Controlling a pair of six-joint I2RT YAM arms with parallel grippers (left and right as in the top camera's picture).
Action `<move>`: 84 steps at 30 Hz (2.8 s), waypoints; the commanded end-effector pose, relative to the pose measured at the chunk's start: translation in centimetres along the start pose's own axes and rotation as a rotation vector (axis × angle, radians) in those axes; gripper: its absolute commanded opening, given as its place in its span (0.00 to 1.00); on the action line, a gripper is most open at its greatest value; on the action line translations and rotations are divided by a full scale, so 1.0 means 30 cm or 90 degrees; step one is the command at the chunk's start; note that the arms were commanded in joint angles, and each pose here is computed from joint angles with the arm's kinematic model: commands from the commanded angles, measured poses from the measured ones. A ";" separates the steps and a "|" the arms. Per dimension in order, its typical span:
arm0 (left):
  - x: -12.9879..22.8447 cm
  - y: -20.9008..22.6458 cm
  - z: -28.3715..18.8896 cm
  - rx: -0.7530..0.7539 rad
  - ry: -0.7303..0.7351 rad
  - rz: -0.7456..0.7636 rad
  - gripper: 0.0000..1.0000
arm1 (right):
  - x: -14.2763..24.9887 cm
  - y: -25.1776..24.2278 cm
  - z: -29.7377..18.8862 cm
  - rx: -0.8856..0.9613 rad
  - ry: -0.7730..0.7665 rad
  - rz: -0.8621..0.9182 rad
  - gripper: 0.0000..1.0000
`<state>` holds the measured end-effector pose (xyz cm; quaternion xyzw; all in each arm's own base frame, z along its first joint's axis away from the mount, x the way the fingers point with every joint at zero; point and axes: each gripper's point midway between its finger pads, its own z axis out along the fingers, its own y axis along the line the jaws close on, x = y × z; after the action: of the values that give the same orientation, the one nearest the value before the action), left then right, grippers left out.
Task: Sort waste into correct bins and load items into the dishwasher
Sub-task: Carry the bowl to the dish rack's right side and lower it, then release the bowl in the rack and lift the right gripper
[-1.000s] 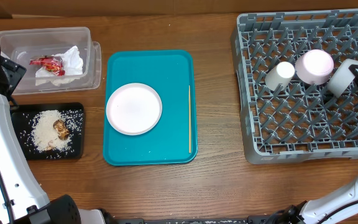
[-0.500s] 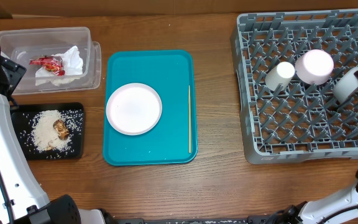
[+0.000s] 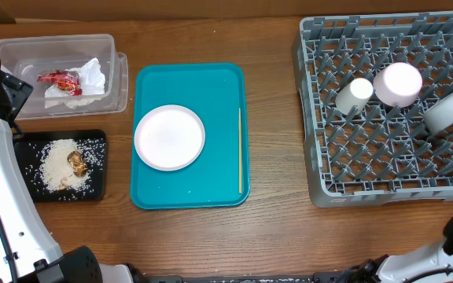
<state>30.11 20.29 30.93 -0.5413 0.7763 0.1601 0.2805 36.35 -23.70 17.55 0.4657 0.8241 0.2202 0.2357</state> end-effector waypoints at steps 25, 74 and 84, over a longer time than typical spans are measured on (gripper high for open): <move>0.002 -0.003 0.005 -0.001 0.002 -0.008 1.00 | -0.048 0.069 -0.267 0.148 -0.213 -0.101 0.10; 0.003 -0.003 0.006 -0.001 0.002 -0.007 1.00 | -0.007 -0.204 0.120 0.312 -0.025 -0.080 0.04; 0.002 -0.003 0.005 -0.001 0.002 -0.008 1.00 | -0.018 -0.227 -0.068 0.416 -0.109 -0.009 0.04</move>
<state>30.11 20.30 30.92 -0.5411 0.7765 0.1602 0.2803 31.67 -26.54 11.30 0.4970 0.8599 -0.0589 0.1006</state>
